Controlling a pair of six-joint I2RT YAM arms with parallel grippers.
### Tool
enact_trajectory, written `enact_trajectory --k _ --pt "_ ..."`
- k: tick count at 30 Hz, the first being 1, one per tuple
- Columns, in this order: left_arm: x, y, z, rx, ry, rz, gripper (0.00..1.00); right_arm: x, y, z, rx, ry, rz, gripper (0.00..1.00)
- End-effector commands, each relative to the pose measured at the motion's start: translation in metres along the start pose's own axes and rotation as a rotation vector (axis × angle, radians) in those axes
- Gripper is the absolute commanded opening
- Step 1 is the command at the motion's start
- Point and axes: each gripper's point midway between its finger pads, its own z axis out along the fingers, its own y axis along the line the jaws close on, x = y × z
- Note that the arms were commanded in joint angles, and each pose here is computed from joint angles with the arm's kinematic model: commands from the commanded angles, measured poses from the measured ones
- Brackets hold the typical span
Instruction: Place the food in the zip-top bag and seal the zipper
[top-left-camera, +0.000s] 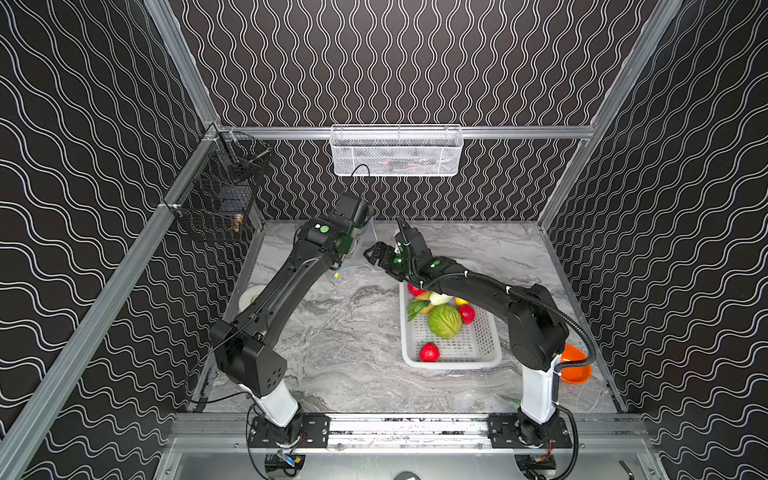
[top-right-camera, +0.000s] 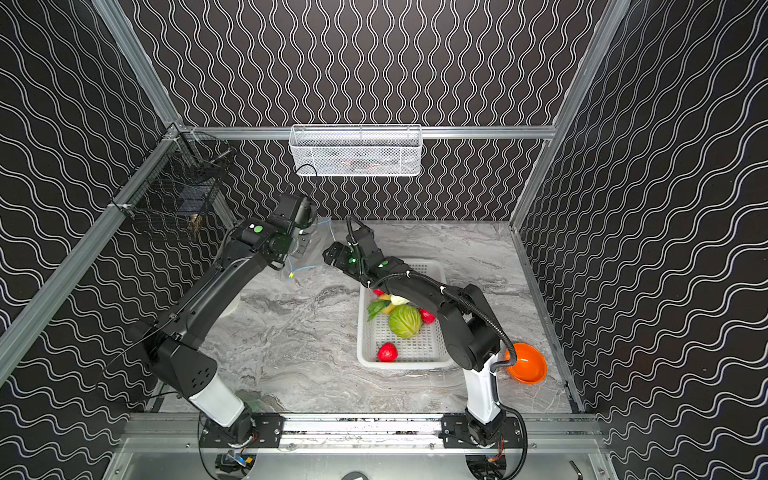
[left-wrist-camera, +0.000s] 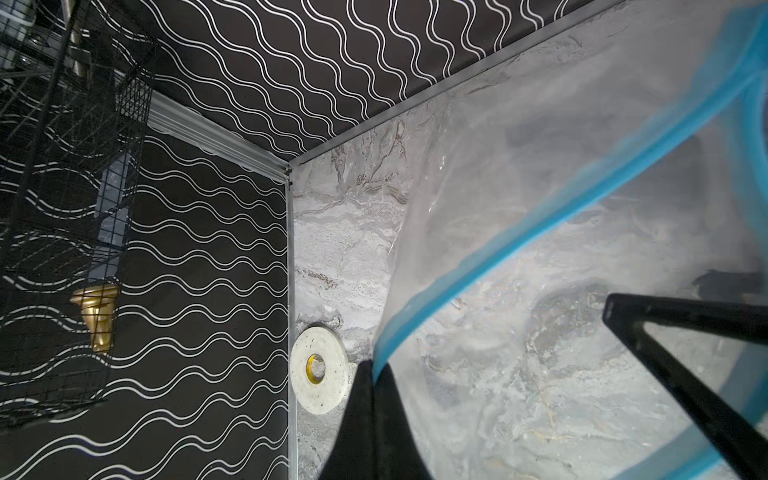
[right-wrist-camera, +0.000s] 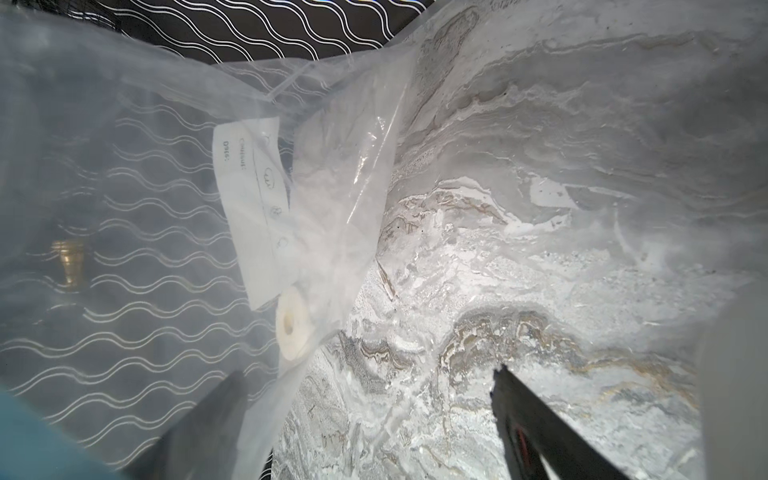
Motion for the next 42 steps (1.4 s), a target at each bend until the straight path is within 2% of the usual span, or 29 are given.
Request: enact_trajectory --k 1,10,12,19,25,30,34,42 --pt "-0.006 0.001 0.000 -0.028 -0.020 -0.027 0.00 -0.003 0.008 -0.008 -0.002 -0.001 0.022 0.94" --pt "-0.005 -0.012 0.004 -0.001 0.000 -0.004 0.00 -0.004 0.027 -0.022 -0.086 -0.002 0.032 0.94" --pt "-0.005 -0.015 0.004 0.004 0.002 0.001 0.00 -0.010 0.041 -0.037 -0.120 -0.019 0.026 0.94" --pt "-0.007 -0.012 0.003 -0.016 -0.002 0.003 0.00 -0.019 0.039 -0.069 -0.101 -0.083 0.014 0.93" --pt "-0.006 -0.012 0.004 -0.016 -0.003 0.000 0.00 -0.031 0.012 -0.108 0.007 -0.202 -0.003 0.93" --pt "-0.003 -0.015 0.004 -0.001 0.001 0.004 0.00 -0.037 -0.024 -0.122 0.165 -0.250 -0.020 0.94" --pt "-0.004 -0.015 0.004 -0.001 -0.001 0.003 0.00 -0.037 -0.053 -0.128 0.281 -0.250 -0.024 0.95" --pt "-0.001 -0.021 0.008 0.012 0.010 0.004 0.00 -0.039 -0.095 -0.138 0.390 -0.244 0.005 0.97"
